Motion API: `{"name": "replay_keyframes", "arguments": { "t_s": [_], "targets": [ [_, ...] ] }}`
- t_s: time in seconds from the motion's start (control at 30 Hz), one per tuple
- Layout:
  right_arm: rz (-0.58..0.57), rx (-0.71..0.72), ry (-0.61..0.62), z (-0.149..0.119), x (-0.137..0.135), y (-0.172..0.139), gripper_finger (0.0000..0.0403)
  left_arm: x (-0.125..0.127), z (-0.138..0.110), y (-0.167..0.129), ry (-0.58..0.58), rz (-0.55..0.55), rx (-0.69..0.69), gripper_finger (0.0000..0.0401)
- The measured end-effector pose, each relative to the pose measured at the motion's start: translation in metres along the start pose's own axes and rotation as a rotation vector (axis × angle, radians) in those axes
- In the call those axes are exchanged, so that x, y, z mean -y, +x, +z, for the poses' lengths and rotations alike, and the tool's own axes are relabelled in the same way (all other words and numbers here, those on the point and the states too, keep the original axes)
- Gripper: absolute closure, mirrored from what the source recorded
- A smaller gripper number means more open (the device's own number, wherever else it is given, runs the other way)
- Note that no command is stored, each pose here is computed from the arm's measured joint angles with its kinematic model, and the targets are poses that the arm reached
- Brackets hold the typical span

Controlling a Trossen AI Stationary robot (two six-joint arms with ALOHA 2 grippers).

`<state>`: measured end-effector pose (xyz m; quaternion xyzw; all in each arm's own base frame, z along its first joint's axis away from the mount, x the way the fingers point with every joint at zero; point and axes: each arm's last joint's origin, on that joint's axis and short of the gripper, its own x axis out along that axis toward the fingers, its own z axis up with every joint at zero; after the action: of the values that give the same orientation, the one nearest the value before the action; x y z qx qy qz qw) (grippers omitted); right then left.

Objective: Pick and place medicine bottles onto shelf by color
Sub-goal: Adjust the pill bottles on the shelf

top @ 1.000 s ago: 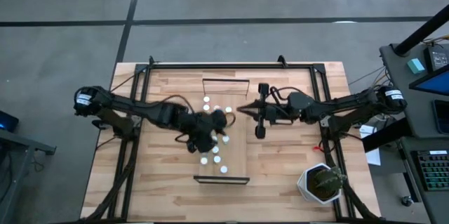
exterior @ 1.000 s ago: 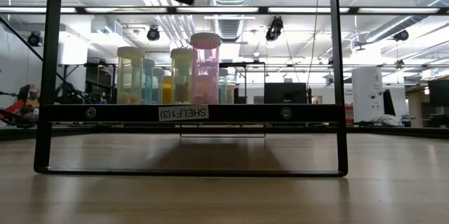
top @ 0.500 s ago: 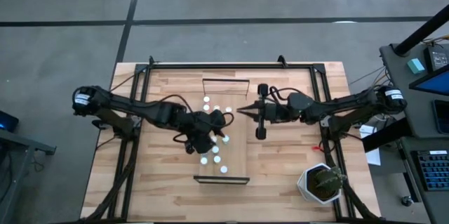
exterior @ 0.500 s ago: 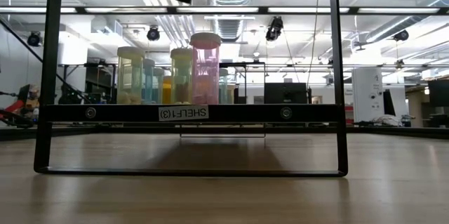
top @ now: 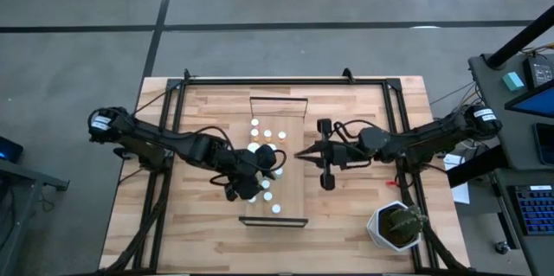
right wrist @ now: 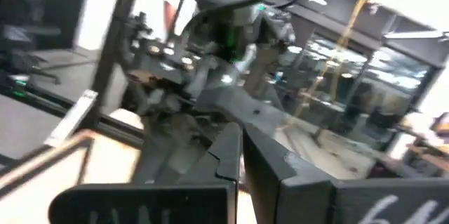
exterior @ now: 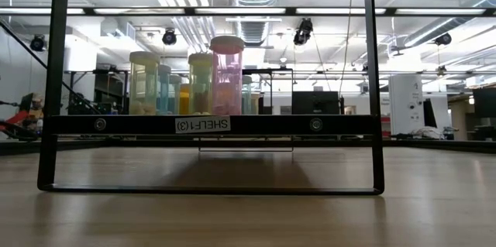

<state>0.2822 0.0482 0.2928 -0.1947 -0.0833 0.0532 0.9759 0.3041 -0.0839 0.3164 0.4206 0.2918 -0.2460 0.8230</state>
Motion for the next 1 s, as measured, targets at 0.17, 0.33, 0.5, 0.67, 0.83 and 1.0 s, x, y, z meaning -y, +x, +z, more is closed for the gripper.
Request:
{"name": "replay_keyframes", "arguments": {
  "t_s": [0.17, 0.33, 0.5, 0.67, 0.83, 1.0],
  "targets": [
    [-0.17, -0.027, -0.105, 0.004, 0.034, 0.004, 0.0394, -0.004, 0.002, -0.003, 0.025, 0.047, -0.01, 0.0189],
    [-0.196, -0.058, -0.149, 0.006, 0.062, 0.008, 0.0394, -0.007, 0.004, -0.007, 0.021, 0.082, 0.006, 0.0189],
    [-0.112, -0.056, -0.088, 0.008, 0.057, 0.011, 0.0394, -0.007, 0.006, -0.008, -0.003, 0.089, 0.02, 0.0189],
    [-0.167, -0.085, -0.193, 0.008, 0.066, 0.011, 0.0394, -0.007, 0.006, -0.008, -0.006, 0.091, 0.024, 0.0189],
    [-0.123, -0.149, -0.166, 0.005, 0.064, 0.009, 0.0394, -0.007, 0.006, -0.009, -0.031, 0.089, 0.024, 0.0189],
    [-0.085, -0.18, -0.058, 0.009, 0.054, 0.005, 0.0394, -0.006, 0.007, -0.01, -0.096, 0.088, 0.033, 0.0189]
  ]
}}
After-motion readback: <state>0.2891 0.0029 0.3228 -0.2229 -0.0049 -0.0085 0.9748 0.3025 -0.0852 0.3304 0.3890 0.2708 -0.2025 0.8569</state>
